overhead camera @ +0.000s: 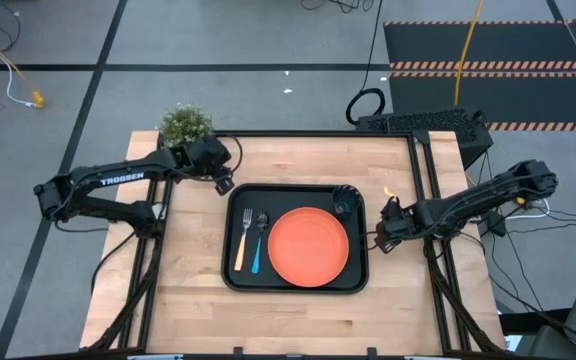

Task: Pick and place plate/cup/fork/spoon on tray
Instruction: Adjust the black tray on the table

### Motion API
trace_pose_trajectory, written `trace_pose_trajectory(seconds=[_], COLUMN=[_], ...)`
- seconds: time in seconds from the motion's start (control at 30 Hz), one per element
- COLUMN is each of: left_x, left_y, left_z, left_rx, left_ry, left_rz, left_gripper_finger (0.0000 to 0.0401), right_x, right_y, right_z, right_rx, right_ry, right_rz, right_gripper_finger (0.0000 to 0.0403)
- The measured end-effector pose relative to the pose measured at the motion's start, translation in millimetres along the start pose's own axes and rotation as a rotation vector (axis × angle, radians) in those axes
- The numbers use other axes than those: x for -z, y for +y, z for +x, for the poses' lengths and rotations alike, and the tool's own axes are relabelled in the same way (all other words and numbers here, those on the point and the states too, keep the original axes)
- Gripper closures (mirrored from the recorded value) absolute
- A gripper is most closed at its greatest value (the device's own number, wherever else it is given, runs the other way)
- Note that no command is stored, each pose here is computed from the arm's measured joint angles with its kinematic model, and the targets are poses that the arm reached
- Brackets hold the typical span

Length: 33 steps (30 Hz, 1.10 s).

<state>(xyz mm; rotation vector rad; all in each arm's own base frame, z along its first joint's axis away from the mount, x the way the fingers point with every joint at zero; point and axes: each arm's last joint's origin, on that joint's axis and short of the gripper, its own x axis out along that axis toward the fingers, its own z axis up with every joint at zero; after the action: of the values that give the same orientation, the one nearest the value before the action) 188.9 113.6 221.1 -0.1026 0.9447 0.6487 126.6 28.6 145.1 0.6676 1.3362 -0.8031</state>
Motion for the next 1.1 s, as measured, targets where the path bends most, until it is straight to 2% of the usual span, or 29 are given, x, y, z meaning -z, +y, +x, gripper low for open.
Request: trace_pose_trajectory(seconds=[0.17,0.2,0.53,0.93,1.1], left_x=[1,1,4,4,4], left_y=[0,0,0,-5,-9], left_z=[1,1,0,-1,-1], left_rx=[0.0,0.0,0.001,0.016,0.025], left_ry=[0.004,0.004,0.033,0.038,0.032], left_rz=[-0.019,-0.022,-0.041,-0.028,-0.027], left_gripper_finger=[0.0254,0.0254,0.0254,0.0254,0.0254], right_x=[-1,-1,-5,-8,-10], right_y=[3,4,15,30,31], right_z=[0,0,1,18,16], right_rx=[-0.028,-0.038,-0.136,-0.105,-0.13], right_ry=[-0.009,-0.013,-0.029,-0.018,-0.069], right_rz=[-0.028,-0.037,-0.029,-0.08,-0.074], right_gripper_finger=[0.0384,0.0392,0.0403,0.0403,0.0403])
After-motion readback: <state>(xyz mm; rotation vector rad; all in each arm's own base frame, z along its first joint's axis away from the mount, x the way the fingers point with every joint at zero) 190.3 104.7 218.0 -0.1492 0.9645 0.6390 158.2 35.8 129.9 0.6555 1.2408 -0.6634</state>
